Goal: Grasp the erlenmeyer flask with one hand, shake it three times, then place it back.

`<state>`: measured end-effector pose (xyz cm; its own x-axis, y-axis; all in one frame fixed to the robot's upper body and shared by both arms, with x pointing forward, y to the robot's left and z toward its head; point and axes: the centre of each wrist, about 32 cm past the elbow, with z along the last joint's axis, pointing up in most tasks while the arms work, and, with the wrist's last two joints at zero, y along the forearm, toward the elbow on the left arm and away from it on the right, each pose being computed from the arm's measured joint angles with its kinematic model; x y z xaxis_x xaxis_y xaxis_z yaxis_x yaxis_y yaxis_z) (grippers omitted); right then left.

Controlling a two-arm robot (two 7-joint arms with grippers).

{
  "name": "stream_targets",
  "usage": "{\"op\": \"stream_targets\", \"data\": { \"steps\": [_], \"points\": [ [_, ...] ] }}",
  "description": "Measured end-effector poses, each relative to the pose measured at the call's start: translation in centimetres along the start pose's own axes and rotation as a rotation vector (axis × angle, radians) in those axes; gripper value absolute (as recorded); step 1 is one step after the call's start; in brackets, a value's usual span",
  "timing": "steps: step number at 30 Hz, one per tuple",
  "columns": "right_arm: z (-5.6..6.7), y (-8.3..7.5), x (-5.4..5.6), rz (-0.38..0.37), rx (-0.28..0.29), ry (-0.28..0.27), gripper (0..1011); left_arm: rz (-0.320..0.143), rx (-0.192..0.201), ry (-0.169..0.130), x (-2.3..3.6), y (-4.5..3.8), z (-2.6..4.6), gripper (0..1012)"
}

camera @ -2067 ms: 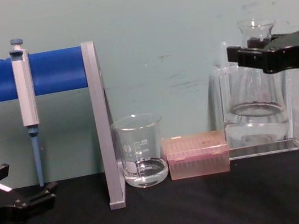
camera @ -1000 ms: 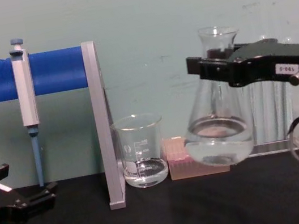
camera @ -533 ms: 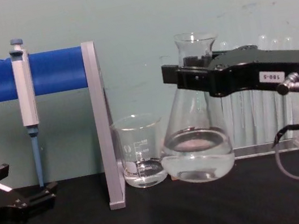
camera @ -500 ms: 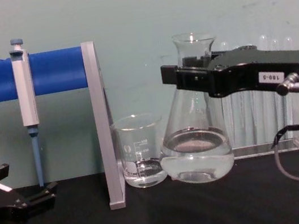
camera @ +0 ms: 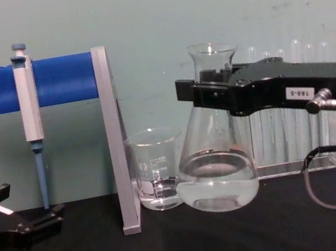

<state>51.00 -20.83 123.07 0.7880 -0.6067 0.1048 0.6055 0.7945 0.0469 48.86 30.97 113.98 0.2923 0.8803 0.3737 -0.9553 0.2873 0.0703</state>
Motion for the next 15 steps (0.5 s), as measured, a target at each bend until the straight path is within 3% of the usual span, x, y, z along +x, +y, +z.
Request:
{"op": "stream_targets", "data": {
  "steps": [15],
  "points": [
    [-1.5,0.7,0.3,0.029,-0.017,0.016,449,0.0,0.0,0.0,0.0,0.0,0.0,1001]
  ]
}}
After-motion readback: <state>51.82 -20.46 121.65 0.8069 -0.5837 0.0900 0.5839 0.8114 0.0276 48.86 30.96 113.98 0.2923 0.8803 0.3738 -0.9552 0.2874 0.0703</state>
